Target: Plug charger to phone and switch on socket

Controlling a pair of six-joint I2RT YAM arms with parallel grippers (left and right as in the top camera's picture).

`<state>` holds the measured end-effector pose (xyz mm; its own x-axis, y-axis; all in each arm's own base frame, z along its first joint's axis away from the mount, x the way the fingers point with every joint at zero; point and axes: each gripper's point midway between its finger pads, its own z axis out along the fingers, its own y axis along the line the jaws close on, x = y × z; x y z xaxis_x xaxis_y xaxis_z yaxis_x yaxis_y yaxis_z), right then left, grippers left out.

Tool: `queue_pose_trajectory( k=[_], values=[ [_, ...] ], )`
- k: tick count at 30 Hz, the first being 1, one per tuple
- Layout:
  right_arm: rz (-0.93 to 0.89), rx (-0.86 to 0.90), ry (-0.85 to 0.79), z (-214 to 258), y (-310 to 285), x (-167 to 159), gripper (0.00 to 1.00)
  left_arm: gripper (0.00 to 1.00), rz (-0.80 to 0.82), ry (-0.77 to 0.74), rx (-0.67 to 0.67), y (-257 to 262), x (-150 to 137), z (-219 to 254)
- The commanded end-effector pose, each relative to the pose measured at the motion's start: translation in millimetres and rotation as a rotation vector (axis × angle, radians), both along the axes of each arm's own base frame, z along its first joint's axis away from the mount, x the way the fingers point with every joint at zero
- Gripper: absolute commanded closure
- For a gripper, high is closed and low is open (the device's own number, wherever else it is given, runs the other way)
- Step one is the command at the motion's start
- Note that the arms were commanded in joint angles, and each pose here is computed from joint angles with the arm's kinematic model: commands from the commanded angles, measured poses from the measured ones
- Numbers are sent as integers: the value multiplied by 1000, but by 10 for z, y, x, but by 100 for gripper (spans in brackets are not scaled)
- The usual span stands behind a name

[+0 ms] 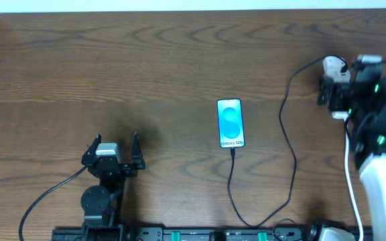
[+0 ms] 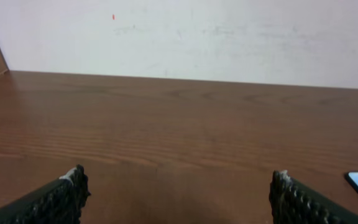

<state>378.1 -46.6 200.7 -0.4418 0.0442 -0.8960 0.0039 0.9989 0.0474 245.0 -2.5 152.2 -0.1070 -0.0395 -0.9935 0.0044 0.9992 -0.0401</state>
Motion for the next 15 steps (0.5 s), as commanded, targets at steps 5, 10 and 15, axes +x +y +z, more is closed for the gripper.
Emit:
queue_pose_trajectory(
  k=[5, 10, 15],
  values=[
    [15, -28, -210, -47, 156, -407, 1, 6, 8, 48, -3, 17, -10, -155],
    [15, -53, -327, -140, 209, -672, 1, 6, 8, 48, -3, 17, -10, -156],
    [14, -64, -374, -332, 250, -889, 1, 6, 8, 48, -4, 17, -10, -155]
  ],
)
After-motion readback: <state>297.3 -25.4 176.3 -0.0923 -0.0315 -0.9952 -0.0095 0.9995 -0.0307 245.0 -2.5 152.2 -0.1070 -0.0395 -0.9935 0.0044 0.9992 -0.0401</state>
